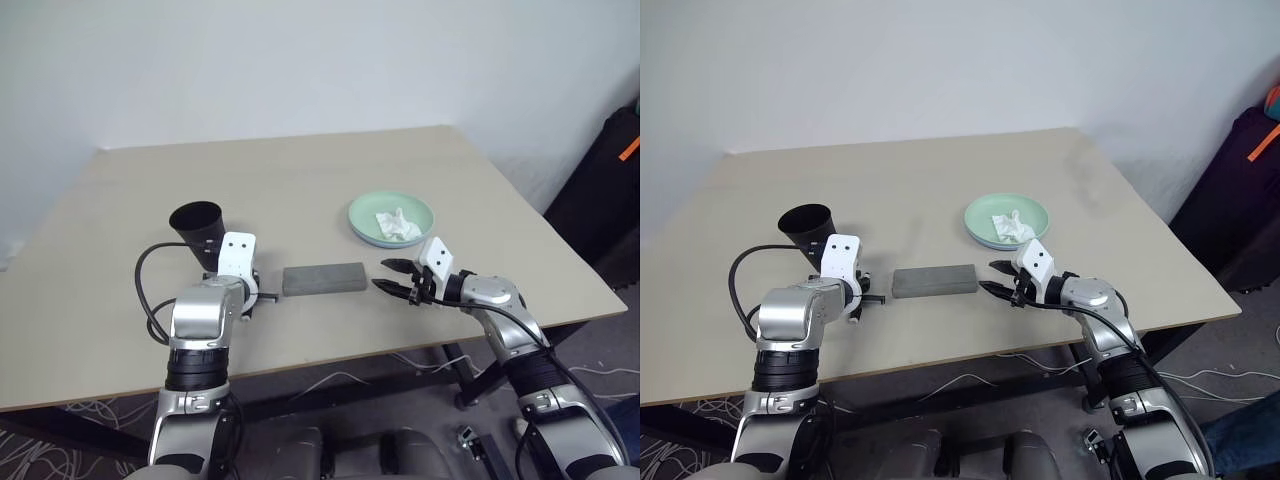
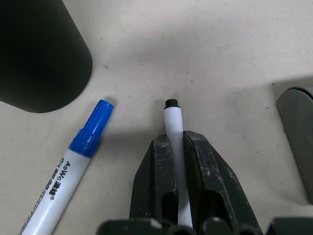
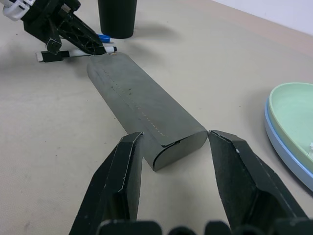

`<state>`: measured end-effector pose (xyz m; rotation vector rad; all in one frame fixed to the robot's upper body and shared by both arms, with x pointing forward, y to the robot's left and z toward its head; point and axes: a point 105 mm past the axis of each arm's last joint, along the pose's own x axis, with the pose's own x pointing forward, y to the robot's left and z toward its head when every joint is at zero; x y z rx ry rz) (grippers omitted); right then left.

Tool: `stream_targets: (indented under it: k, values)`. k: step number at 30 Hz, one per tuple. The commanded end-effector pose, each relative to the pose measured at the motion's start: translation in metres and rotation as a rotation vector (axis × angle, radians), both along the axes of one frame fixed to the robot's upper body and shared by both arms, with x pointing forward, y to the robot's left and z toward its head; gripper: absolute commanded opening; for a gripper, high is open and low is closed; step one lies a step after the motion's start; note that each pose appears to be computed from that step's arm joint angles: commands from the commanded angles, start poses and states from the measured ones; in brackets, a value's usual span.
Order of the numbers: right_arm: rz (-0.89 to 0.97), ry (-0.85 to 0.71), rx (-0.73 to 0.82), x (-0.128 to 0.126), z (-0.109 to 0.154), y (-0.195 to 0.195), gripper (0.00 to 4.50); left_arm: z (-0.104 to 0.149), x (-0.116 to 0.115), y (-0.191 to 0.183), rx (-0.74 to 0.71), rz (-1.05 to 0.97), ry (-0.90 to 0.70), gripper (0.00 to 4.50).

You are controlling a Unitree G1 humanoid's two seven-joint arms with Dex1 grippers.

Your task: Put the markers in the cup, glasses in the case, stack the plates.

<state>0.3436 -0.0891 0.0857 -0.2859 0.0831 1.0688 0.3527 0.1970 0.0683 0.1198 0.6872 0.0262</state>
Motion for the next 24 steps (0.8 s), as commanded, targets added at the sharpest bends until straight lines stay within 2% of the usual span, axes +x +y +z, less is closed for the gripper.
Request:
stream_targets:
  k: [1, 4, 10, 13, 17, 24]
  values:
    - [0.002, -0.074, 0.015, 0.005, 0.019, 0.001, 2.30, 0.052, 0.023, -0.013, 0.005, -0.112, -0.265, 0.04]
    - [0.001, -0.076, 0.015, 0.006, 0.019, 0.002, 2.30, 0.081, 0.035, -0.015, 0.039, -0.199, -0.444, 0.04]
    - [0.001, -0.085, 0.017, 0.008, 0.022, 0.003, 2.30, 0.134, 0.055, -0.005, 0.231, -0.293, -0.805, 0.04]
    - [0.000, -0.090, 0.017, 0.010, 0.023, 0.004, 2.30, 0.150, 0.062, 0.000, 0.303, -0.312, -0.936, 0.04]
    - [-0.006, -0.096, 0.017, 0.010, 0.024, 0.002, 2.30, 0.160, 0.071, 0.012, 0.294, -0.266, -1.029, 0.04]
    - [-0.022, -0.097, 0.015, 0.008, 0.023, -0.002, 2.30, 0.167, 0.073, 0.046, 0.416, -0.099, -1.097, 0.04]
